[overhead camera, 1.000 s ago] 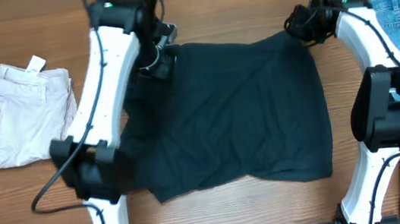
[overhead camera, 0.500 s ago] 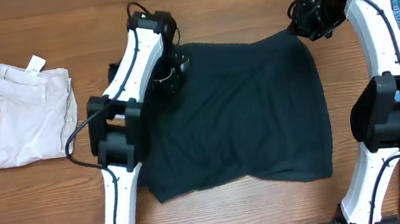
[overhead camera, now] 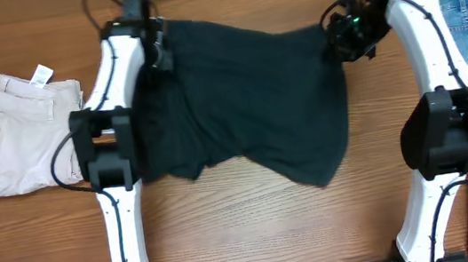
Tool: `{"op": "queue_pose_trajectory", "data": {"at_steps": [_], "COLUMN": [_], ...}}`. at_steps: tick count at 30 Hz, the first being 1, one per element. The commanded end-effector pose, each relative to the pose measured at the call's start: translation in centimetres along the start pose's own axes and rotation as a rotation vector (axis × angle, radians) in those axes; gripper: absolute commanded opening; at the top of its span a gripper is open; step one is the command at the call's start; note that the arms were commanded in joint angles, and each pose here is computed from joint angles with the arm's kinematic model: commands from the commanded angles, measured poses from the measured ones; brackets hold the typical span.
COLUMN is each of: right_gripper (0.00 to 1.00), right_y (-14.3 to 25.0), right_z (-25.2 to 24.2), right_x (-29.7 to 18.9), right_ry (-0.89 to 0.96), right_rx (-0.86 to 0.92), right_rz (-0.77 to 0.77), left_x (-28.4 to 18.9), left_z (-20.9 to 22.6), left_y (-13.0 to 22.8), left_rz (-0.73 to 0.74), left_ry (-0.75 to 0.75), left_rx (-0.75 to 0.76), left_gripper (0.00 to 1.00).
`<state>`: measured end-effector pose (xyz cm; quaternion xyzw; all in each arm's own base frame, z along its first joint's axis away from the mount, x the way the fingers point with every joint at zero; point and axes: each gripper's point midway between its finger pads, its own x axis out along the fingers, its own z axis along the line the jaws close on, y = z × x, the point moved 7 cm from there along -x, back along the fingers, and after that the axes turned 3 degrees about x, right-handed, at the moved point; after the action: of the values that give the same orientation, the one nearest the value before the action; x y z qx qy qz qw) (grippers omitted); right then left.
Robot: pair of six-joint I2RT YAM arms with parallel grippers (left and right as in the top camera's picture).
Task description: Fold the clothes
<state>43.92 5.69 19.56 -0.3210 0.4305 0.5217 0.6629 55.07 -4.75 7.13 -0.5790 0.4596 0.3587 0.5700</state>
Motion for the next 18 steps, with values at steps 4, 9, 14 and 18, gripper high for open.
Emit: {"op": "queue_pose_trajectory", "data": {"at_steps": [4, 9, 14, 18], "right_gripper": [0.07, 0.14, 0.04, 0.04], "right_y": [2.9, 5.4, 5.4, 2.4], "right_z": [2.5, -0.3, -4.2, -8.7], "right_x": [5.4, 10.2, 13.1, 11.5], "right_ry": [0.139, 0.187, 0.25, 0.55], "right_rx": [-0.126, -0.064, 0.038, 0.099], "right_rz": [0.046, 0.142, 0.094, -0.136], "left_x": [0.3, -5.1, -13.1, -16.8], "left_z": [1.5, 1.9, 1.4, 0.3], "left_y": [-0.1, -0.5, -0.6, -0.4], "left_rz": [0.039, 0.089, 0.068, 0.025], "left_ry": [0.065, 0.018, 0.01, 0.068], "left_rx": [0.008, 0.069, 0.108, 0.071], "left_gripper": [0.15, 0.45, 0.5, 0.5]}}
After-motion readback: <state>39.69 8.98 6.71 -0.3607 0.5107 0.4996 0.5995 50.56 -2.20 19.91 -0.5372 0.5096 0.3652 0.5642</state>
